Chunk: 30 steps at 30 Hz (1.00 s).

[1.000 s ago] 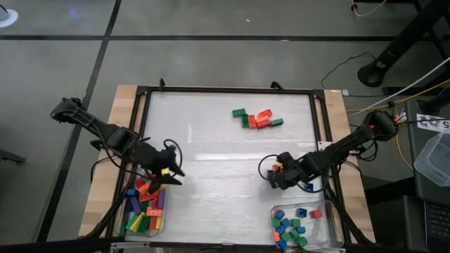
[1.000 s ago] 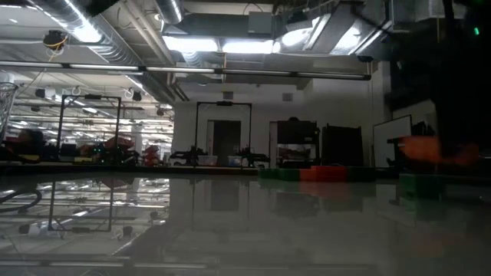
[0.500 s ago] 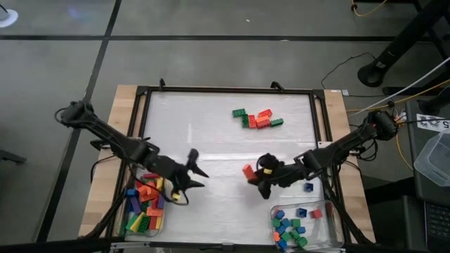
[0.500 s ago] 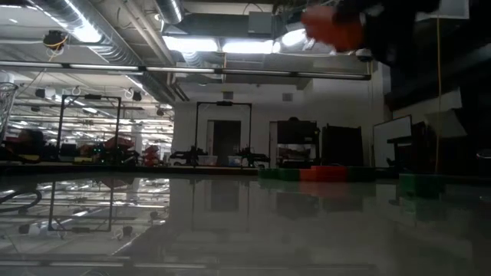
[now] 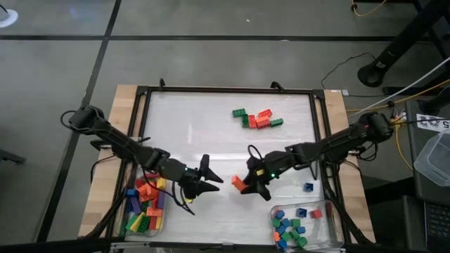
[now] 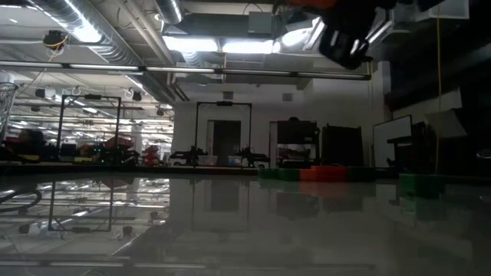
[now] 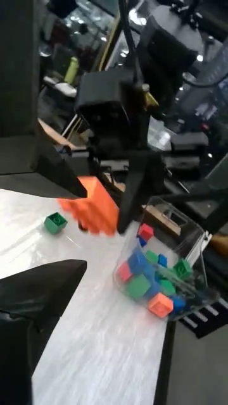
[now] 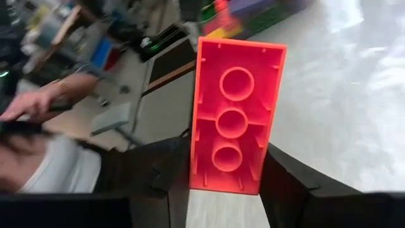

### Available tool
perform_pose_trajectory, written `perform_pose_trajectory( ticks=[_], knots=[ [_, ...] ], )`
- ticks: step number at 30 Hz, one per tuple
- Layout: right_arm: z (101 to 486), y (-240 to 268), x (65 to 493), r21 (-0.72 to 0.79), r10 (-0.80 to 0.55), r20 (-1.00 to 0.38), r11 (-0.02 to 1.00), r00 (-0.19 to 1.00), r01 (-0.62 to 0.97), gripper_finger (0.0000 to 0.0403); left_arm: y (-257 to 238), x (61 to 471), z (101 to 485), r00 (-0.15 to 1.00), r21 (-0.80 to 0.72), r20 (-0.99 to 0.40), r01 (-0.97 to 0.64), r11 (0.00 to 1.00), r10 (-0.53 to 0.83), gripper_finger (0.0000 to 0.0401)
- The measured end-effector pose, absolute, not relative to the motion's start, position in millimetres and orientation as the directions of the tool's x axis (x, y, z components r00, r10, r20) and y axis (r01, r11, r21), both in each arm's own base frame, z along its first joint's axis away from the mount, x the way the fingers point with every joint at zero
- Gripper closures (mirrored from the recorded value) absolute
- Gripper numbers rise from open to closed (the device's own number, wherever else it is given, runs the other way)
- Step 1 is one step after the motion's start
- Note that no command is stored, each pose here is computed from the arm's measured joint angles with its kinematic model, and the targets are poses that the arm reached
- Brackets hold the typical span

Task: Sort blocks by size
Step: Put the large orange game piece into the left transparent bin

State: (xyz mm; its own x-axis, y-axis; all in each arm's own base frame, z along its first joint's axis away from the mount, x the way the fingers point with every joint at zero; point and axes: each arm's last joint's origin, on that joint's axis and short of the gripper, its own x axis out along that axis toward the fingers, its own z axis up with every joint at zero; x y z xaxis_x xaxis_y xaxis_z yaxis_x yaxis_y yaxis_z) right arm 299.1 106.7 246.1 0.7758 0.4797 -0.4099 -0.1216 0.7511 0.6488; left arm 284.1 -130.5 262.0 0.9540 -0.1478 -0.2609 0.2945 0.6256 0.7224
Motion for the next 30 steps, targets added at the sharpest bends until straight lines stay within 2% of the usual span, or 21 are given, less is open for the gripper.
perform_pose_trajectory(
  ticks=[7,11,16,23,30],
  knots=[
    [231.5,98.6,320.5,0.663,0.590,-0.333,0.701,0.735,-0.262,0.0249,-120.0,289.2,262.2,0.954,0.566,-0.260,0.277,0.776,-0.150,0.0246],
    [226.1,91.7,327.6,0.650,0.605,-0.316,0.699,0.731,-0.297,0.0249,-116.4,291.2,261.9,0.935,0.465,-0.268,0.337,0.818,-0.233,0.0246],
    [223.4,88.7,331.3,0.620,0.608,-0.312,0.712,0.730,-0.329,0.0249,-109.6,293.9,261.7,0.935,0.382,-0.270,0.325,0.865,-0.232,0.0246],
    [235.2,90.8,336.1,0.565,0.614,-0.283,0.728,0.737,-0.390,0.0249,-102.0,298.7,260.0,0.918,0.332,-0.270,0.373,0.867,-0.291,0.0246],
    [241.5,91.8,339.2,0.522,0.604,-0.311,0.753,0.734,-0.400,0.0249,-101.4,305.2,256.9,0.920,0.326,-0.242,0.376,0.867,-0.308,0.0246]
  ],
)
